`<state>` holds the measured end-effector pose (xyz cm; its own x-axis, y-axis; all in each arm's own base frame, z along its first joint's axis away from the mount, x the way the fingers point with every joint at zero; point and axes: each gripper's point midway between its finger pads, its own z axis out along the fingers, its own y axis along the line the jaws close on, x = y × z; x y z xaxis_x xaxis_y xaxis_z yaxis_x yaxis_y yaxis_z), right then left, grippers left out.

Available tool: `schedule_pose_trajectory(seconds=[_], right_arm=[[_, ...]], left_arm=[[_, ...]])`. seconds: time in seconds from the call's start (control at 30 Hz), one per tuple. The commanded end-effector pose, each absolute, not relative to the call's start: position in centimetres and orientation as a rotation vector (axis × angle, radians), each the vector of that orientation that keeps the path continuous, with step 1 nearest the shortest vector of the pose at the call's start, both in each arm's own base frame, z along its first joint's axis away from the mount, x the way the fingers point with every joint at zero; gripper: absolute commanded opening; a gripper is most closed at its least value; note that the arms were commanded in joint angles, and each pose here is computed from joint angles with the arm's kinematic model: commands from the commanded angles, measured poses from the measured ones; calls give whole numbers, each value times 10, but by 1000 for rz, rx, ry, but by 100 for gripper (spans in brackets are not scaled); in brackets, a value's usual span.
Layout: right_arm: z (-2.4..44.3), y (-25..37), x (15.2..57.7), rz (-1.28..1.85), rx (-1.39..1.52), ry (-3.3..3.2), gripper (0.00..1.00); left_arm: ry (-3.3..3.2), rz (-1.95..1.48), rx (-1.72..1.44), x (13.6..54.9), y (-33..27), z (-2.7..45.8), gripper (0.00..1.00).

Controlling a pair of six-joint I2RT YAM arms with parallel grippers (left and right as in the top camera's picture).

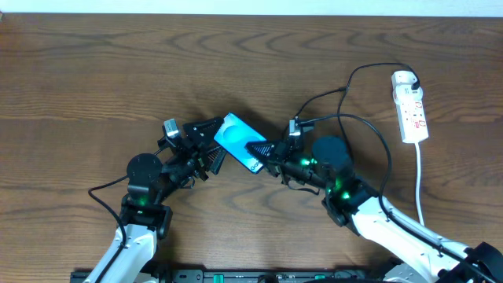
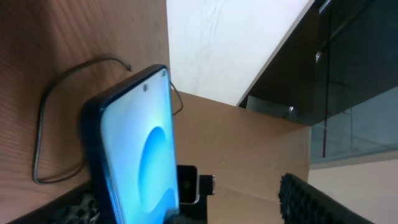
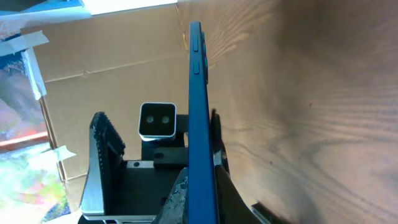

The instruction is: Plug charger to phone and switch on socket

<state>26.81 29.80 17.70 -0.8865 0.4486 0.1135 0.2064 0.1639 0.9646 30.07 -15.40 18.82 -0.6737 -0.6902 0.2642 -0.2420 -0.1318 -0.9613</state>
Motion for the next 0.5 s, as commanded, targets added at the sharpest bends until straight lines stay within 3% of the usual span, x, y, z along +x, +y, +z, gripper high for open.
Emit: schedule_pose_trajectory(seconds=[0.0, 0.13, 0.47], right_arm=[[184, 306, 265, 1854, 717, 2225, 1], [184, 314, 255, 1910, 809, 2253, 1], [184, 320, 246, 1970, 883, 2293, 1]], left_arm=[[1798, -1873, -1019, 302, -156, 194, 78], [1816, -1867, -983, 299, -161, 194, 74], [1797, -1842, -991, 303, -158, 194, 50]])
